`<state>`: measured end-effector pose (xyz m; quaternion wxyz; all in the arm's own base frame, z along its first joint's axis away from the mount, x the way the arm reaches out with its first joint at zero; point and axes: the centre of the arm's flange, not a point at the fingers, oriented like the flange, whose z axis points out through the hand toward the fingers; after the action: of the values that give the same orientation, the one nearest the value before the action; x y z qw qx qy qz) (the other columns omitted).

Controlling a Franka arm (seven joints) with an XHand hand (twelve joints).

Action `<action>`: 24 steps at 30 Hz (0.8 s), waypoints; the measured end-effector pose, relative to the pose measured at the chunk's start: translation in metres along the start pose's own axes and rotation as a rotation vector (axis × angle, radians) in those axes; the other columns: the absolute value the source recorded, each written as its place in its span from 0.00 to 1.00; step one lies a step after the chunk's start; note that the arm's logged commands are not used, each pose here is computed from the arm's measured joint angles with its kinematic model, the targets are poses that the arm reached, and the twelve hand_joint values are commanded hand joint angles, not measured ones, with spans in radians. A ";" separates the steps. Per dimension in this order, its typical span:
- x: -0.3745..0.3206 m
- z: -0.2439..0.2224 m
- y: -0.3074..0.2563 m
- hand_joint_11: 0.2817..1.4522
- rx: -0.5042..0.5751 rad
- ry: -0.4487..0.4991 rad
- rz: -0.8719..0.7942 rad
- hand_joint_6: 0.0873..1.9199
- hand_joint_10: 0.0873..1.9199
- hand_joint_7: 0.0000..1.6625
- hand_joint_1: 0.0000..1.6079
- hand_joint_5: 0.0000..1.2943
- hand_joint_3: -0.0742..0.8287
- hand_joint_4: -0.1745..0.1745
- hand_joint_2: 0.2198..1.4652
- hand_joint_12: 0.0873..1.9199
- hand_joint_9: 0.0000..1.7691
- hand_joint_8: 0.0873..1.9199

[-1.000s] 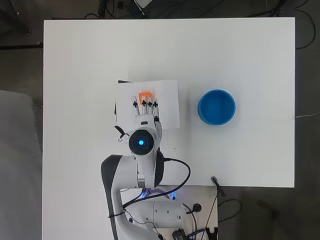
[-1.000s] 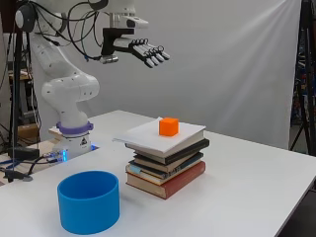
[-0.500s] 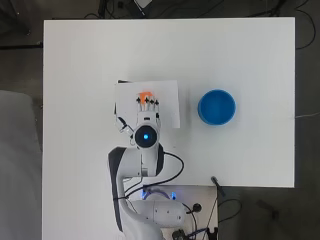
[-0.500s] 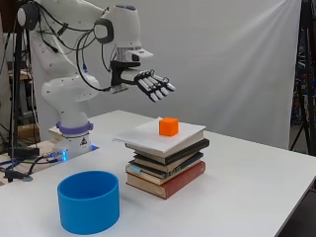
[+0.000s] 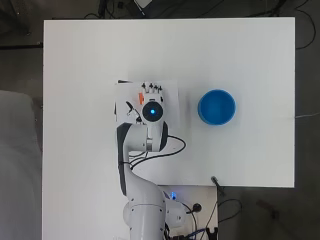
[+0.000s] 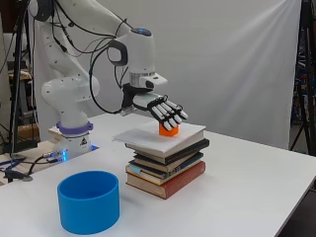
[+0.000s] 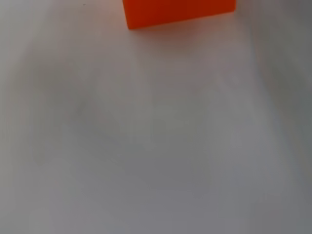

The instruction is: Teleoperate dual arm-hand system to pick and place objects

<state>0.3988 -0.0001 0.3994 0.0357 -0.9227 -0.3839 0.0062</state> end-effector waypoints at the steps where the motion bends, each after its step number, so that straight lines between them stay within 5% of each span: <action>1: 0.000 0.001 0.001 0.22 -0.001 0.007 -0.001 0.00 0.00 0.24 0.07 0.24 0.10 0.74 0.59 0.00 0.28 0.00; 4: -0.001 0.009 -0.001 0.27 0.018 0.013 0.011 0.00 0.00 0.29 0.07 0.31 0.08 0.78 0.59 0.00 0.33 0.00; 5: -0.003 0.014 -0.002 0.29 0.032 0.015 0.013 0.00 0.00 0.32 0.15 0.35 0.09 0.80 0.63 0.00 0.35 0.00; 6: -0.004 0.017 -0.002 0.38 0.045 0.021 0.012 0.20 0.17 0.37 0.40 0.45 0.09 0.65 0.68 0.01 0.43 0.20; 7: -0.005 0.018 -0.002 0.48 0.055 0.034 0.008 0.40 0.51 0.46 0.52 0.54 0.09 0.68 0.72 0.33 0.54 0.53; 8: -0.007 0.018 -0.001 0.59 0.065 0.054 0.001 0.50 0.74 0.56 0.57 0.60 0.09 0.80 0.75 0.61 0.67 0.75; 10: -0.012 0.017 -0.001 0.65 0.075 0.106 -0.045 0.57 0.94 0.65 0.60 0.65 0.08 0.95 0.76 0.87 0.79 0.95; 18: -0.033 -0.041 -0.010 0.75 -0.032 0.236 -0.166 0.61 1.00 0.70 0.59 0.64 0.08 1.00 0.78 0.95 0.85 1.00; 24: -0.071 -0.096 0.005 0.78 -0.165 0.184 -0.050 0.64 1.00 0.73 0.58 0.62 0.08 1.00 0.79 0.96 0.87 1.00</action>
<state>0.3563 -0.0595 0.4935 -0.0050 -0.9093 -0.4012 -0.1110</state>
